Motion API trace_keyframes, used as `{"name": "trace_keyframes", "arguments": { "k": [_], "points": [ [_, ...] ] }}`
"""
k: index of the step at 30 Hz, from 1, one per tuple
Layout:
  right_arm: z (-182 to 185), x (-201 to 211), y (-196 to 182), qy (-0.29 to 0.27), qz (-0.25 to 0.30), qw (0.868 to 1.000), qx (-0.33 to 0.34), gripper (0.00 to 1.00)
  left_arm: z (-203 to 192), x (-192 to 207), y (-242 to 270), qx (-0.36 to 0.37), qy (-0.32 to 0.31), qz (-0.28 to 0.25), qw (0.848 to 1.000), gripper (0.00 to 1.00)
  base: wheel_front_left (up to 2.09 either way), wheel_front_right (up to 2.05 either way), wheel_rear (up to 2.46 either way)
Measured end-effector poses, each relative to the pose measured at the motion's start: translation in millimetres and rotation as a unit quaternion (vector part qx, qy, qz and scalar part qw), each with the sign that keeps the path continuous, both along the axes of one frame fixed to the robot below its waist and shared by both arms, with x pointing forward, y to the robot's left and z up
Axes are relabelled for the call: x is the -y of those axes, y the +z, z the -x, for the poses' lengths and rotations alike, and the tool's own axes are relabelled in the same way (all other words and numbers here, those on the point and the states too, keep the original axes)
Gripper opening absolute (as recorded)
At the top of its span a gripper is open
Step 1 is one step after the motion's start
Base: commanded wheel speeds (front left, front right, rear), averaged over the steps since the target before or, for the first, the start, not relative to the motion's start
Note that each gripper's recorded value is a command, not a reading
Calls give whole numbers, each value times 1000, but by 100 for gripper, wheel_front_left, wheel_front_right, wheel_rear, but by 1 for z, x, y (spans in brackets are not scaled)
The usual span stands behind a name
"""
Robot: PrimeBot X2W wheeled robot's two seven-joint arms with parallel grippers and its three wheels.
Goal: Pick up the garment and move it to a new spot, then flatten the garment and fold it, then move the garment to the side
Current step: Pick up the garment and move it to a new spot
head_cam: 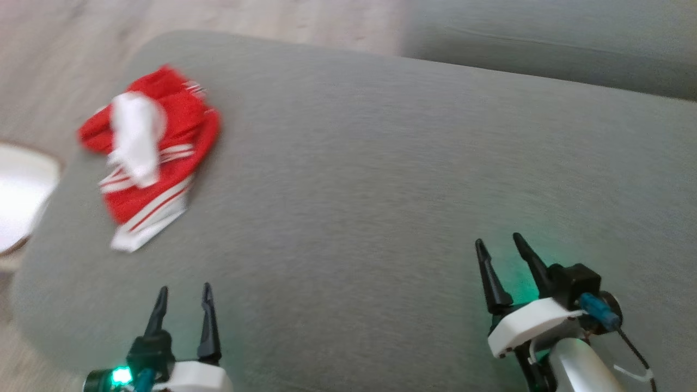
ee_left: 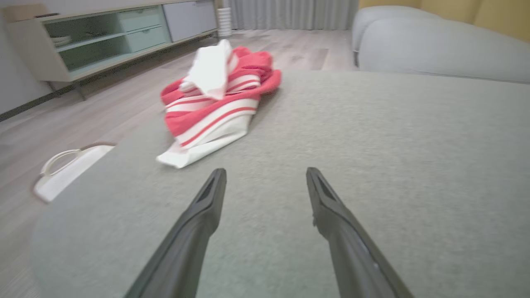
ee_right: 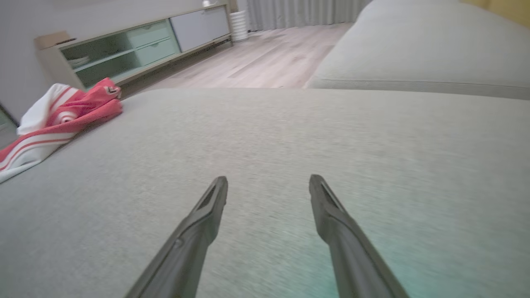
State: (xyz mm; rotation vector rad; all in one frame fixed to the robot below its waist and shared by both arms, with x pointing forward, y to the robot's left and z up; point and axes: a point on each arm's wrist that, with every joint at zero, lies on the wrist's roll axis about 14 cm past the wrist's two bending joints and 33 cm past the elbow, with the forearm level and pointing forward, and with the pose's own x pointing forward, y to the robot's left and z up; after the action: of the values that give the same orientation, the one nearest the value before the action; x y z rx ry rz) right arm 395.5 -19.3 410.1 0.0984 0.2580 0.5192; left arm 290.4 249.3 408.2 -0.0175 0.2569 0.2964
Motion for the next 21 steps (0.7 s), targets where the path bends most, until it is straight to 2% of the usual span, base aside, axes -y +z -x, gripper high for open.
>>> {"name": "trace_keyframes", "arguments": {
  "k": [6, 12, 16, 21],
  "points": [
    [7, -57, -3, 83, -12, 996, -8, 100, 45, -34, -10, -15, 74, 24, 997, 100, 0, 0, 0],
    [9, -75, -8, 109, -15, 994, -15, 100, 62, -53, -9, -12, 112, 34, 993, 100, 0, 0, 0],
    [1, -72, -11, 101, -17, 995, -14, 100, 40, -76, 18, 37, 128, 31, 991, 100, 0, 0, 0],
    [-16, -67, -15, 89, -18, 996, -6, 100, -23, -101, 71, 105, 93, -13, 990, 100, 0, 0, 0]
  ]
}}
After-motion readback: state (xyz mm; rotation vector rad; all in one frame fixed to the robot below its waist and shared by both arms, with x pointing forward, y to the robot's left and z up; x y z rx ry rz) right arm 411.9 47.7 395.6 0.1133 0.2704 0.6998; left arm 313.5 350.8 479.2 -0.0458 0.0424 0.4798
